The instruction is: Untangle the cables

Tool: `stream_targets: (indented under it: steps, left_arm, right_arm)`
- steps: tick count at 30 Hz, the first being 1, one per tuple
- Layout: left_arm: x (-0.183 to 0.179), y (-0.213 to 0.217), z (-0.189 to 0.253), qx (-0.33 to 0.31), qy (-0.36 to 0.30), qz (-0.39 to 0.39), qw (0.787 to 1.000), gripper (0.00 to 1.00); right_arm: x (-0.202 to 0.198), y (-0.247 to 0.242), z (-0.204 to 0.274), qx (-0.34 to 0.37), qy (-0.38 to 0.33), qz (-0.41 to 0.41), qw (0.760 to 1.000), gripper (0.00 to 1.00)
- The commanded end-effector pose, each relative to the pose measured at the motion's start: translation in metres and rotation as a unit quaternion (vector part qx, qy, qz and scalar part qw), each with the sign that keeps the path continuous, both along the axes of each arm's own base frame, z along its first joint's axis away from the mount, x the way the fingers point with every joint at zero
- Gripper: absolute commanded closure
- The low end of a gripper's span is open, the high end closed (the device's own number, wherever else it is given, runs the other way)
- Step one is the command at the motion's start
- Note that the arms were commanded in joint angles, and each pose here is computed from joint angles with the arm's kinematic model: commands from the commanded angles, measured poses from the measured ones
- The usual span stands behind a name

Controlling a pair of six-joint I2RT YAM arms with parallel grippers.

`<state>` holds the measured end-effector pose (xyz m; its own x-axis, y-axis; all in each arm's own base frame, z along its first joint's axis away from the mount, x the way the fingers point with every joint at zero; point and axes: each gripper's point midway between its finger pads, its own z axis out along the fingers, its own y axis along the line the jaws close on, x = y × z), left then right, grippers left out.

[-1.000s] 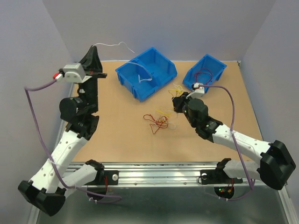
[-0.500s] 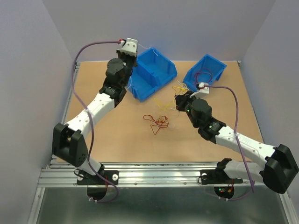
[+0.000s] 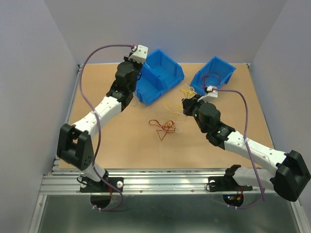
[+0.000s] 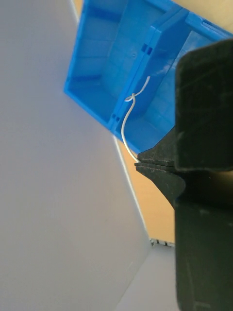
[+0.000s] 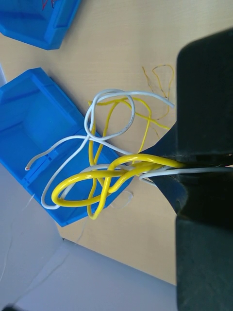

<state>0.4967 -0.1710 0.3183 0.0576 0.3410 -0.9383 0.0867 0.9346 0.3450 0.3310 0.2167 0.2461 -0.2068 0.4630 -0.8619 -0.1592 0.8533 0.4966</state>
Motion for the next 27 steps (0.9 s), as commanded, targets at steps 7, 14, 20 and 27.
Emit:
stream_targets:
  steps: [7,14,20,27]
  left_arm:
    - [-0.112,0.022,0.165,-0.155,-0.207,-0.082,0.963,1.00]
    - [-0.123,0.018,0.201,-0.216,-0.227,-0.104,0.944,1.00]
    - [-0.065,0.007,0.199,-0.208,-0.198,-0.044,0.957,1.00]
    - [-0.014,-0.005,0.153,-0.159,-0.151,0.000,0.976,1.00]
  right_arm:
    - [-0.002,-0.006,0.013,0.018,-0.020,-0.010,1.000,0.98]
    - [0.000,-0.003,0.009,0.013,-0.016,-0.009,1.000,0.98]
    - [0.000,-0.003,0.009,0.012,-0.016,-0.009,1.000,0.99]
    - [-0.002,-0.005,0.012,0.013,-0.019,-0.008,1.000,0.99]
